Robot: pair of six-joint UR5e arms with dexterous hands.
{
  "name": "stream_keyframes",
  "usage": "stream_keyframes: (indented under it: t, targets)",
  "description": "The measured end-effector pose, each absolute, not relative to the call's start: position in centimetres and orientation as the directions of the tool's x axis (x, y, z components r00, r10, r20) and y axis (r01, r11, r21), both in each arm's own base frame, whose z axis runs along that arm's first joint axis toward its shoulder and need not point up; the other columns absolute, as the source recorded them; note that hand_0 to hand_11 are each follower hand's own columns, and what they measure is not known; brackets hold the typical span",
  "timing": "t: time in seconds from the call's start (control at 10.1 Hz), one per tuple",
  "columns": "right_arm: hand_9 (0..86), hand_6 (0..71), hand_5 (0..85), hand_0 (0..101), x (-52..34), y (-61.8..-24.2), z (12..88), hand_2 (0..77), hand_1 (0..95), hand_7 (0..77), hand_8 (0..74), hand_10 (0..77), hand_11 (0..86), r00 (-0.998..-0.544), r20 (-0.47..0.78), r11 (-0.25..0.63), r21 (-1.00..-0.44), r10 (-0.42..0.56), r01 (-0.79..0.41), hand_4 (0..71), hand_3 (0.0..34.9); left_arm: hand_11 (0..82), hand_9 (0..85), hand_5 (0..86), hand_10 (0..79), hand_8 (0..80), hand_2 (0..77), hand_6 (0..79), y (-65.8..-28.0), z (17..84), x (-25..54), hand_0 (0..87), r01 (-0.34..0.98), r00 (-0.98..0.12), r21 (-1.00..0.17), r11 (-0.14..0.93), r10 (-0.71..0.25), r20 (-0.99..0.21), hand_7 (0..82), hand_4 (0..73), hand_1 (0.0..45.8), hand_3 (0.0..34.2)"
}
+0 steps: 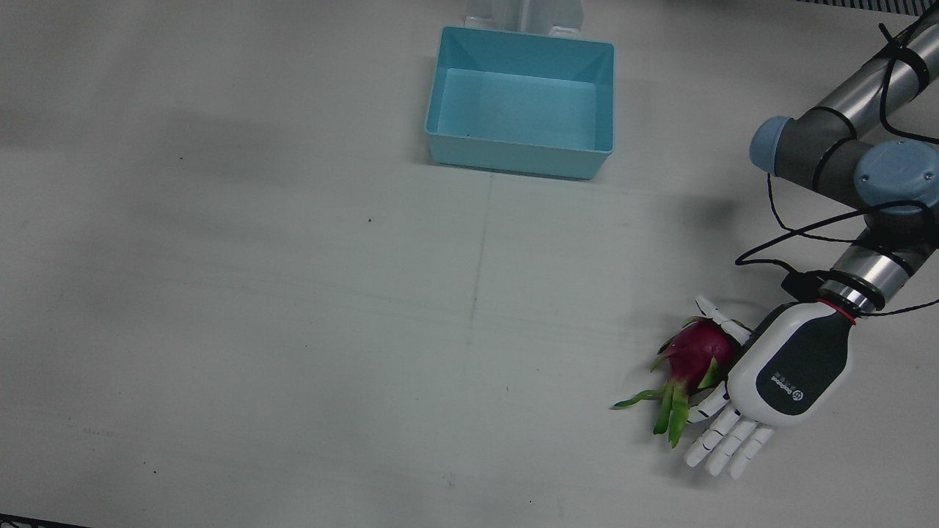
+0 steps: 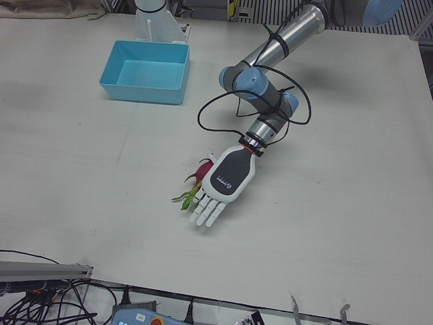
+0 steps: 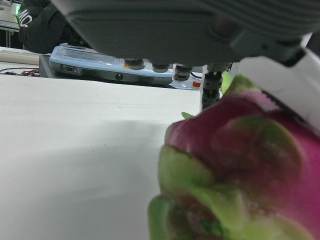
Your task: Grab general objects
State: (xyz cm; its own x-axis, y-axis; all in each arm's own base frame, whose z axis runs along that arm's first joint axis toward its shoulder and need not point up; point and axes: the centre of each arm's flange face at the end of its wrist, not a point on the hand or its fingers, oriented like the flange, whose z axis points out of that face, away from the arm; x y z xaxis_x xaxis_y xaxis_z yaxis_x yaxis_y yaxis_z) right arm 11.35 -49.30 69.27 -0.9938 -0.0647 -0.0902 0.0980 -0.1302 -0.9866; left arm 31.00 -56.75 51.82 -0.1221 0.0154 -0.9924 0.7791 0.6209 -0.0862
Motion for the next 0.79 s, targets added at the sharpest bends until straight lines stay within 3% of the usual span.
stream_keyframes:
  t: [0.1,0.2,0.3,0.4,0.5,0.6,0.7,0.79]
  targets:
    - [0.5,0.0,0.5,0,11.35,-49.30,69.27,1.6,5.4,0.0,0.0,0.0,0.5,-0.994,-0.090,-0.130,-0.987,-0.064,0.098,0.0,0.0,0.5,0.5,58.9,1.1,1.6,0.5,1.1,-56.76,51.81,31.00,52.5,0.779,-0.122,-0.086,0.621,0.016,-0.992,13.6,36.5,0.0,0.0]
    - [0.5,0.0,0.5,0,11.35,-49.29,69.28,1.6,5.4,0.0,0.0,0.0,0.5,-0.994,-0.090,-0.130,-0.987,-0.064,0.098,0.0,0.0,0.5,0.5,58.9,1.1,1.6,0.5,1.1,-56.76,51.80,31.01,52.5,0.779,-0.123,-0.086,0.621,0.017,-0.992,13.6,36.5,0.0,0.0]
    - [0.5,0.0,0.5,0,11.35,-49.29,69.28,1.6,5.4,0.0,0.0,0.0,0.5,-0.994,-0.090,-0.130,-0.987,-0.064,0.098,0.0,0.0,0.5,0.5,61.1,0.5,1.1,0.5,1.1,-56.77,51.79,31.01,53.3,0.779,-0.123,-0.086,0.621,0.017,-0.992,16.9,60.0,0.0,0.0]
    - [0.5,0.0,0.5,0,11.35,-49.28,69.29,1.6,5.4,0.0,0.0,0.0,0.5,-0.994,-0.090,-0.131,-0.987,-0.064,0.098,0.0,0.0,0.5,1.1,60.5,0.5,1.1,1.1,1.1,-56.77,51.76,31.01,51.4,0.779,-0.123,-0.086,0.621,0.018,-0.992,16.9,67.6,0.0,0.0]
    - [0.5,0.0,0.5,0,11.33,-49.28,69.30,1.6,5.4,0.0,0.0,0.0,0.5,-0.994,-0.090,-0.131,-0.987,-0.064,0.098,0.0,0.0,0.5,1.1,60.5,0.5,1.1,1.1,1.1,-56.76,51.70,31.01,51.4,0.779,-0.124,-0.086,0.621,0.019,-0.992,16.9,67.6,0.0,0.0]
    - [0.5,0.0,0.5,0,11.33,-49.28,69.30,1.6,5.4,0.0,0.0,0.0,0.5,-0.994,-0.090,-0.131,-0.987,-0.064,0.098,0.0,0.0,0.5,0.5,67.1,0.5,1.1,16.9,1.1,-56.75,51.61,31.00,46.8,0.779,-0.125,-0.086,0.622,0.020,-0.992,21.3,69.3,0.0,0.0]
    - [0.5,0.0,0.5,0,11.32,-49.29,69.29,1.6,5.4,0.0,0.0,0.0,0.5,-0.994,-0.090,-0.131,-0.987,-0.064,0.098,0.0,0.0,0.5,0.5,67.1,0.5,1.1,16.9,1.1,-56.74,51.51,30.99,46.8,0.779,-0.126,-0.086,0.622,0.021,-0.992,21.3,69.3,0.0,0.0]
    - [0.5,0.0,0.5,0,11.32,-49.29,69.29,1.6,5.4,0.0,0.0,0.0,0.5,-0.994,-0.090,-0.131,-0.987,-0.064,0.097,0.0,0.0,0.5,0.5,70.4,0.5,1.6,40.4,6.0,-56.72,51.33,30.98,46.2,0.778,-0.128,-0.086,0.622,0.023,-0.991,24.0,69.8,0.0,0.0]
